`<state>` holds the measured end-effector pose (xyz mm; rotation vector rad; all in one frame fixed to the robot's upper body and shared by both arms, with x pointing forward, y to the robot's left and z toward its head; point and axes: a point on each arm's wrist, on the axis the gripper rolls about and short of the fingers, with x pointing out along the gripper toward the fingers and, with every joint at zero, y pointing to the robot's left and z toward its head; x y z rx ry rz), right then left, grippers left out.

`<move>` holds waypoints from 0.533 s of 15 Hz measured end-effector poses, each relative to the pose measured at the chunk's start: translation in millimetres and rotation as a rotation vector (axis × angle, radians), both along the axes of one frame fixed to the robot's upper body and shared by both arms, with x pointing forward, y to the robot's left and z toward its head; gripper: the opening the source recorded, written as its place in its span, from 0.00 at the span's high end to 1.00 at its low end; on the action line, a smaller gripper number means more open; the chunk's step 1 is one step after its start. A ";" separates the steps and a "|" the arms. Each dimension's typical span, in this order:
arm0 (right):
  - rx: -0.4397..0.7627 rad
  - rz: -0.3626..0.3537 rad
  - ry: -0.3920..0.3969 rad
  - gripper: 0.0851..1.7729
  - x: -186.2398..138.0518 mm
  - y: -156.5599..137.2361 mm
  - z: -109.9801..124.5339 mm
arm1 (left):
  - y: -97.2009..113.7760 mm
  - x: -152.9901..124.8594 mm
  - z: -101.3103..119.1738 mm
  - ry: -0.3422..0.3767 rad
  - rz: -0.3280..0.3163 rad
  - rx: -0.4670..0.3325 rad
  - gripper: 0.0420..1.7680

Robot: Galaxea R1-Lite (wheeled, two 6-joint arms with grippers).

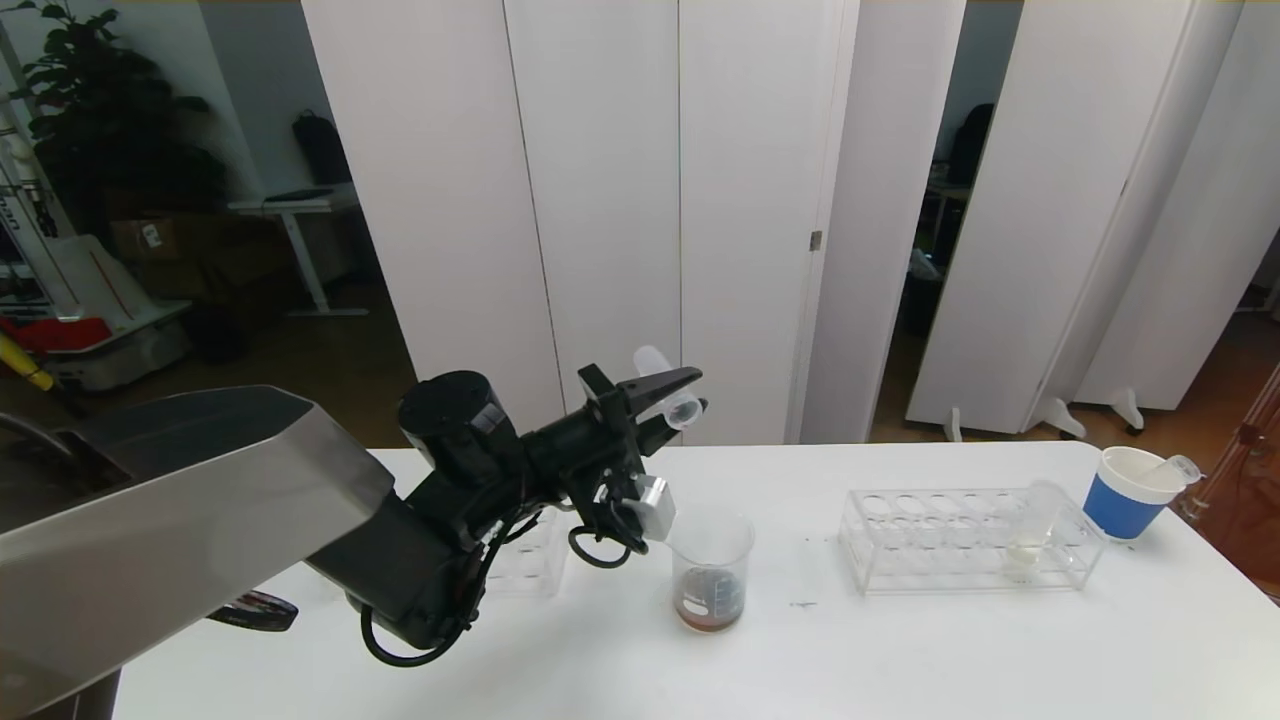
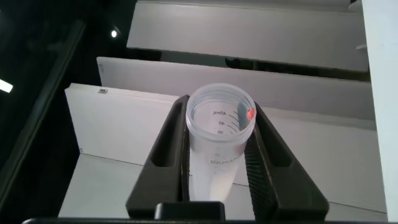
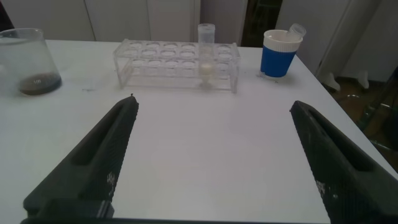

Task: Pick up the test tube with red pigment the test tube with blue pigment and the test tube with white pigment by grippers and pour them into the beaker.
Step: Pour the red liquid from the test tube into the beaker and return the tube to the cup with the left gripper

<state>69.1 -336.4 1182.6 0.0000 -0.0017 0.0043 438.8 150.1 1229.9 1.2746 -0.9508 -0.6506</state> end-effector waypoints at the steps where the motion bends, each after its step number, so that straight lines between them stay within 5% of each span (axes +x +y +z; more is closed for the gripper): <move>1: 0.000 0.000 0.000 0.01 0.0 0.0 0.0 | 0.8 -0.9 0.0 0.060 -0.011 -0.032 0.68; 8: 0.000 0.000 0.000 0.01 0.0 0.0 0.0 | 11.4 -4.8 4.7 0.129 0.026 -0.078 0.68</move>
